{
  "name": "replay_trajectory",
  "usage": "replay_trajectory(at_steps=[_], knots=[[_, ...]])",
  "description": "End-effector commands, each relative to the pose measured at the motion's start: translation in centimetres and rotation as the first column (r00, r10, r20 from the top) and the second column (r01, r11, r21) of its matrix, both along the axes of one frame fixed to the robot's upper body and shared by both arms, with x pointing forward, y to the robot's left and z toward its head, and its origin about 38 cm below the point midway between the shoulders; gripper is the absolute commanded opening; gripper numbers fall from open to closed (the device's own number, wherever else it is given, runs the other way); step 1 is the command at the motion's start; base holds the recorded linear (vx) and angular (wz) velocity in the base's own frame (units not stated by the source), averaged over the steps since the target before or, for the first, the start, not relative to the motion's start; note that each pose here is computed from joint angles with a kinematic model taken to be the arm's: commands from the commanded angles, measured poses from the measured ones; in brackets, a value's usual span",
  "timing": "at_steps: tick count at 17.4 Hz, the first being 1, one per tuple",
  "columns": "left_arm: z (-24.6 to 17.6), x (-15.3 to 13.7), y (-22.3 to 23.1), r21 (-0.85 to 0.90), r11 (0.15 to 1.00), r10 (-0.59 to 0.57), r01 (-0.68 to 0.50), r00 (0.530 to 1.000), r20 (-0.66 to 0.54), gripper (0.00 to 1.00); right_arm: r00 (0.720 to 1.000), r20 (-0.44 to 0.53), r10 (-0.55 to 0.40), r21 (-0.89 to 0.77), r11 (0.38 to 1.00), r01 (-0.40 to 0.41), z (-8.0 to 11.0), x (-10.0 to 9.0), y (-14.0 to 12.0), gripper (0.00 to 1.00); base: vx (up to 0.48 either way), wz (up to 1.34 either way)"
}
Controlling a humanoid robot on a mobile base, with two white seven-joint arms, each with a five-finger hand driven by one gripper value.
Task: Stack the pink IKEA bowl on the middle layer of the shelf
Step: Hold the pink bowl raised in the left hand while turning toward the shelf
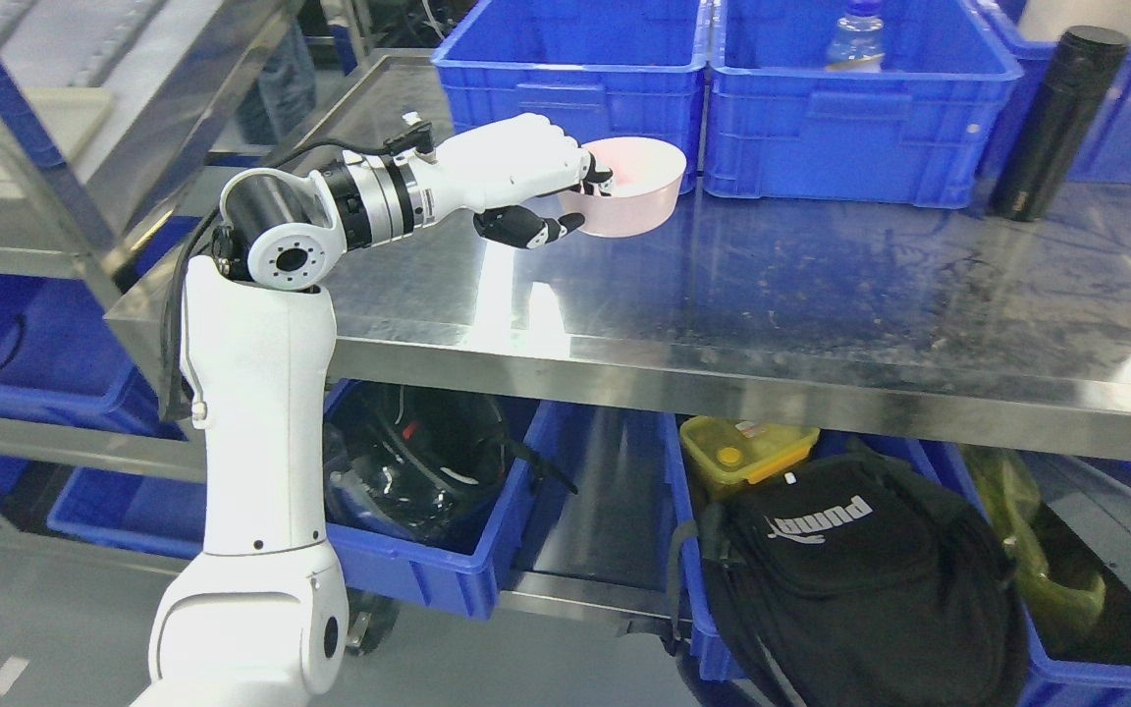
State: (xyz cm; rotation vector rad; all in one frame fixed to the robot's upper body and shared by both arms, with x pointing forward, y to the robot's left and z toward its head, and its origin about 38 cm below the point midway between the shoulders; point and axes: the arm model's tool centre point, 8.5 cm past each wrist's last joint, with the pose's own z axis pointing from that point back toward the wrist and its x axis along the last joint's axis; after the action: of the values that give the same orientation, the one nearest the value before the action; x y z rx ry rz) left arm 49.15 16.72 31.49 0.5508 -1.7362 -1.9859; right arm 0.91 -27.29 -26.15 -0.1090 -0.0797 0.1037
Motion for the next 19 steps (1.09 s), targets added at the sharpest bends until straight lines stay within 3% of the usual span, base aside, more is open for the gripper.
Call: replay_trajectory(at_steps=[1,9,19], knots=[[1.12,-1.52,2.42,-0.034,0.998,0.049,-0.046,0.996,0.069,0.0,1.0,-0.004,0.0,-0.017,1.0,0.0,0.08,-0.79,-1.1,1.0,-0.072,0.59],[1.21,-1.51,2.41,-0.035,0.998,0.049,-0.046,0.996,0.072,0.0,1.0,-0.004,0.0,-0.017,1.0,0.0,0.08,-0.79,-1.1,1.0,-0.05,0.83],[1.35,-1.49,2.59,-0.043,0.998,0.053,-0.05,0.996,0.076,0.0,1.0,-0.004,0.0,-0.017,1.0,0.0,0.08,-0.79,-1.1,1.0,0.078,1.48]])
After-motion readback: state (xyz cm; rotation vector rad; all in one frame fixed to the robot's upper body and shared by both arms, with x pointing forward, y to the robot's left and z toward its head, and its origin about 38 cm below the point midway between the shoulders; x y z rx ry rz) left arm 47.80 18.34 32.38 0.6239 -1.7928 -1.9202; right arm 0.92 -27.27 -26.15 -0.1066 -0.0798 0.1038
